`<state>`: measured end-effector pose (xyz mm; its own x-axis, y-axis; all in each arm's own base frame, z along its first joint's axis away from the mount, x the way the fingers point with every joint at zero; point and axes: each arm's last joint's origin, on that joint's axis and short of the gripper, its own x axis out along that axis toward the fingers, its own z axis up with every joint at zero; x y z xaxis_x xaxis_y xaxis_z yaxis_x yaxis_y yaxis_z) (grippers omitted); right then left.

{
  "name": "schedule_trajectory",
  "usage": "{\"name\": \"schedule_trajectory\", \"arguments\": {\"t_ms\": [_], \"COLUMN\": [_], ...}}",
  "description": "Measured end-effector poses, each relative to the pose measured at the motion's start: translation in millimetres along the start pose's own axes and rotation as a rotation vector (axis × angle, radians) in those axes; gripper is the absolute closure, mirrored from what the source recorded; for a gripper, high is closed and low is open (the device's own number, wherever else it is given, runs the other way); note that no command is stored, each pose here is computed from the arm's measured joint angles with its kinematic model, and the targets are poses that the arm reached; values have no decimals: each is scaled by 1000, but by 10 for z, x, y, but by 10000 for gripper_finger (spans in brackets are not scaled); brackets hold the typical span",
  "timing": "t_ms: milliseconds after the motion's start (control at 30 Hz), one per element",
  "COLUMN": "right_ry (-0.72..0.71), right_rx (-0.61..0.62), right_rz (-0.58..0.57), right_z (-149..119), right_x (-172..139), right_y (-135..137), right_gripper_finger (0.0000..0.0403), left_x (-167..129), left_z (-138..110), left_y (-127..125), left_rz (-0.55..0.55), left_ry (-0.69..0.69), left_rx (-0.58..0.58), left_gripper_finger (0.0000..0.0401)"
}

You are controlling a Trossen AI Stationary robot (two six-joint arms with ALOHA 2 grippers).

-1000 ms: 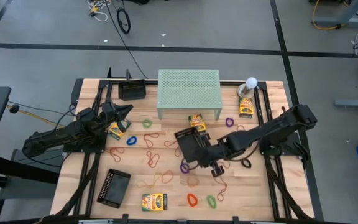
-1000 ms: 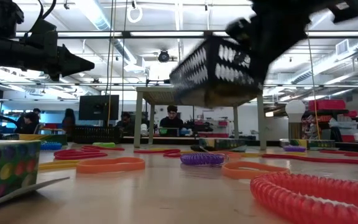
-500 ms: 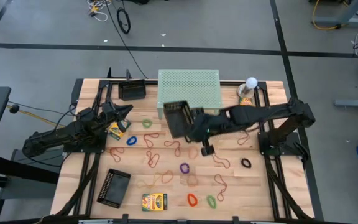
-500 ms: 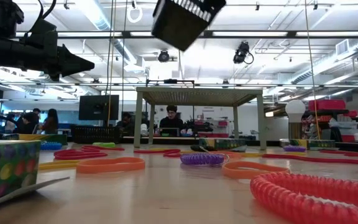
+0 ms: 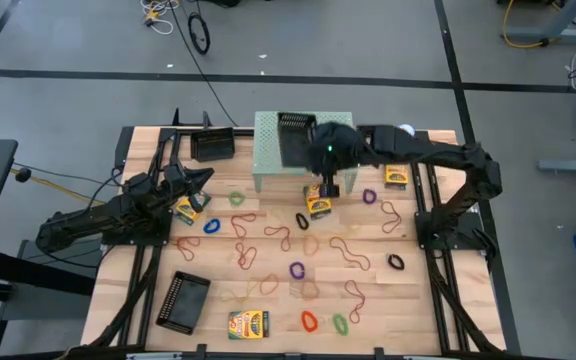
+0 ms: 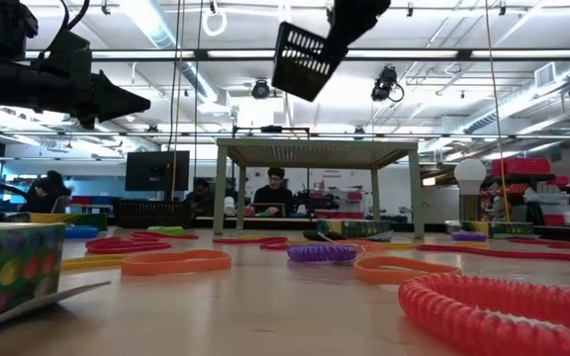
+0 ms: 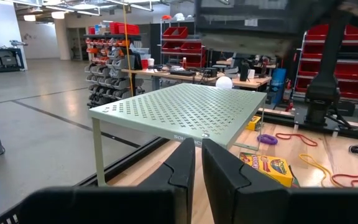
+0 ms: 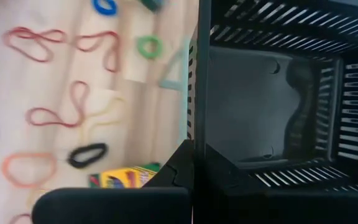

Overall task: Pick & Place Office Desk Supplies
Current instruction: Put the black bin on the shelf

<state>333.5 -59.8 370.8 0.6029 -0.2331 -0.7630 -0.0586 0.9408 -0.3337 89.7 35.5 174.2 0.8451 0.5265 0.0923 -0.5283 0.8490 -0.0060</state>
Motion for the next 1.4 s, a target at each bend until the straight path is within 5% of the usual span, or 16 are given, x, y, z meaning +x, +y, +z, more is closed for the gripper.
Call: {"name": "schedule_trajectory", "arguments": {"t_ms": [500,1200,1400], "right_ry": [235,356,329], "right_rx": [10,74,105], "right_rz": [8,-95,-22], "right_z": [-315,-743,-747], "right_x": [580,239,183], "right_y": [-402,-927,-882], "right_gripper_finger": [396,396,396], "left_x": [0,0,0], "left_z": [0,0,0], "left_y": [0,0,0], "left_rz": [0,0,0], "left_ry": [0,0,0], "left_rx": [0,0,0], "left_gripper_finger": [364,364,364]}}
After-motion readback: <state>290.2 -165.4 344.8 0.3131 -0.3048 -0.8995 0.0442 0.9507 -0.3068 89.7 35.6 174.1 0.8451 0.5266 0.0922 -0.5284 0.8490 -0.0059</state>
